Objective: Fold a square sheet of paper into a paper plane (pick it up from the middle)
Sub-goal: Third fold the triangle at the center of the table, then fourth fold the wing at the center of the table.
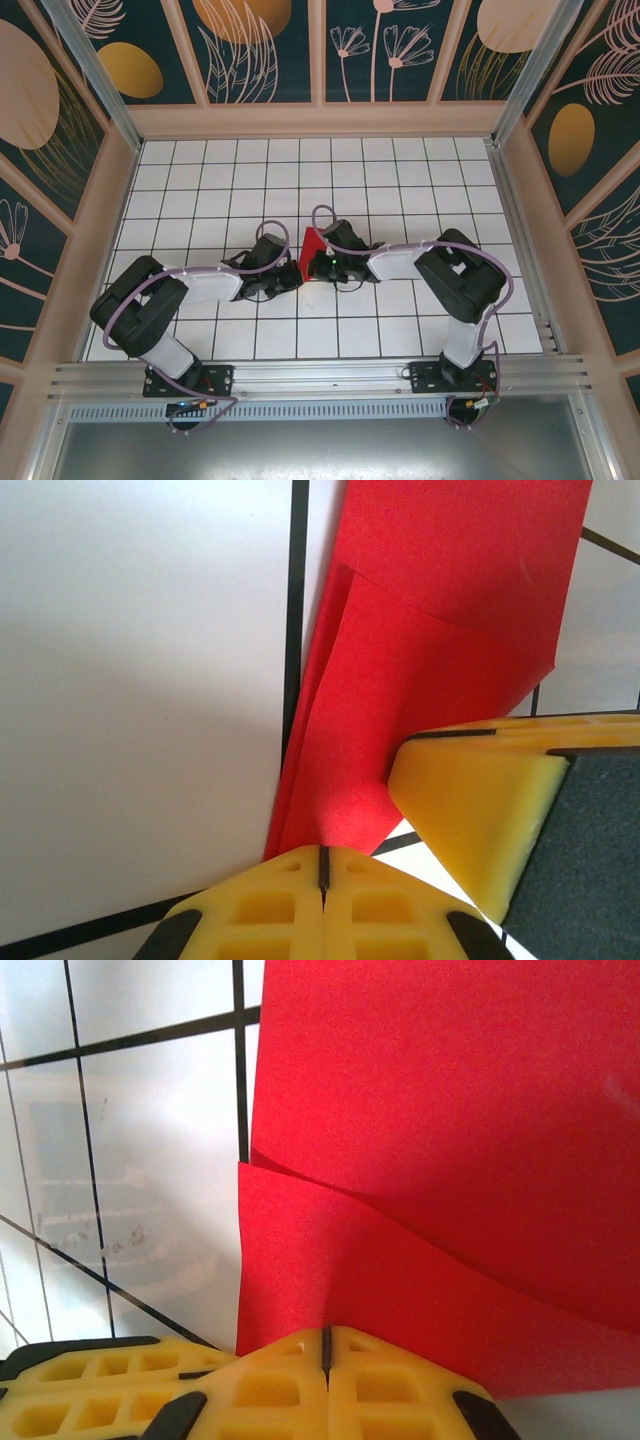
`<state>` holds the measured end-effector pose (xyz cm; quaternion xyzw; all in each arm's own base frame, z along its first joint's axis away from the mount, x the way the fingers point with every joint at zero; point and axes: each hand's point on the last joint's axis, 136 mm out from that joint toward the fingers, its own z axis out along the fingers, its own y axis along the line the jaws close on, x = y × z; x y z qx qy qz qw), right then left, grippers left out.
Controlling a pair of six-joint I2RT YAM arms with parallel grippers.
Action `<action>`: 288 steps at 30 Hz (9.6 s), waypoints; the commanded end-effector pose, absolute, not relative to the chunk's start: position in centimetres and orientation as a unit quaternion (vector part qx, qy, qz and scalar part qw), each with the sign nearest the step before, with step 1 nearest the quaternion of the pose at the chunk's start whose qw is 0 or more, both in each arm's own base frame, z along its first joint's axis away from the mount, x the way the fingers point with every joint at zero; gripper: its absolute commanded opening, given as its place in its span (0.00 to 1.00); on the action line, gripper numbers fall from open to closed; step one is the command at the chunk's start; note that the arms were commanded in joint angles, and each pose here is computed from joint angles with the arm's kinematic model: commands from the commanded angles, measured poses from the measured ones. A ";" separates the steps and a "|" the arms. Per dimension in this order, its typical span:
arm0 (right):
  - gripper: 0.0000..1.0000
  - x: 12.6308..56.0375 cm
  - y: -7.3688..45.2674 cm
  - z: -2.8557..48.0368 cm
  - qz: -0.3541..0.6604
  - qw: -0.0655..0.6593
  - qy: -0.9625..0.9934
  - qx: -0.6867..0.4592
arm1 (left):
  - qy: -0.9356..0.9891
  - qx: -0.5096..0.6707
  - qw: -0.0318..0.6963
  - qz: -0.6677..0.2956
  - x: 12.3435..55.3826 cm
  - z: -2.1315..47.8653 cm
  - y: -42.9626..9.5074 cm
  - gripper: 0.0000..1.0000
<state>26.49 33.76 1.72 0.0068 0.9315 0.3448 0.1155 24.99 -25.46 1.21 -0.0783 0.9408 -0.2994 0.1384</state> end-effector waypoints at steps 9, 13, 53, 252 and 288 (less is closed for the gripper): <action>0.00 31.3 22.8 1.3 0.272 0.178 0.935 0.143 | 0.965 -0.057 0.099 -0.235 22.3 -2.7 -22.7 0.00; 0.00 32.0 23.6 4.4 0.306 0.203 0.920 0.138 | 0.964 -0.029 0.115 -0.240 23.4 -1.8 -23.6 0.00; 0.00 27.2 28.9 -2.3 0.297 0.070 0.947 0.101 | 0.855 -0.248 0.191 -0.414 28.8 3.6 -28.2 0.00; 0.00 32.1 25.0 5.2 0.321 0.011 0.896 0.307 | 0.759 0.389 0.485 -0.192 31.0 5.5 -35.5 0.47; 0.65 33.5 20.5 10.8 0.414 0.200 0.867 0.193 | 0.844 0.175 0.388 -0.327 30.5 4.8 -36.2 0.06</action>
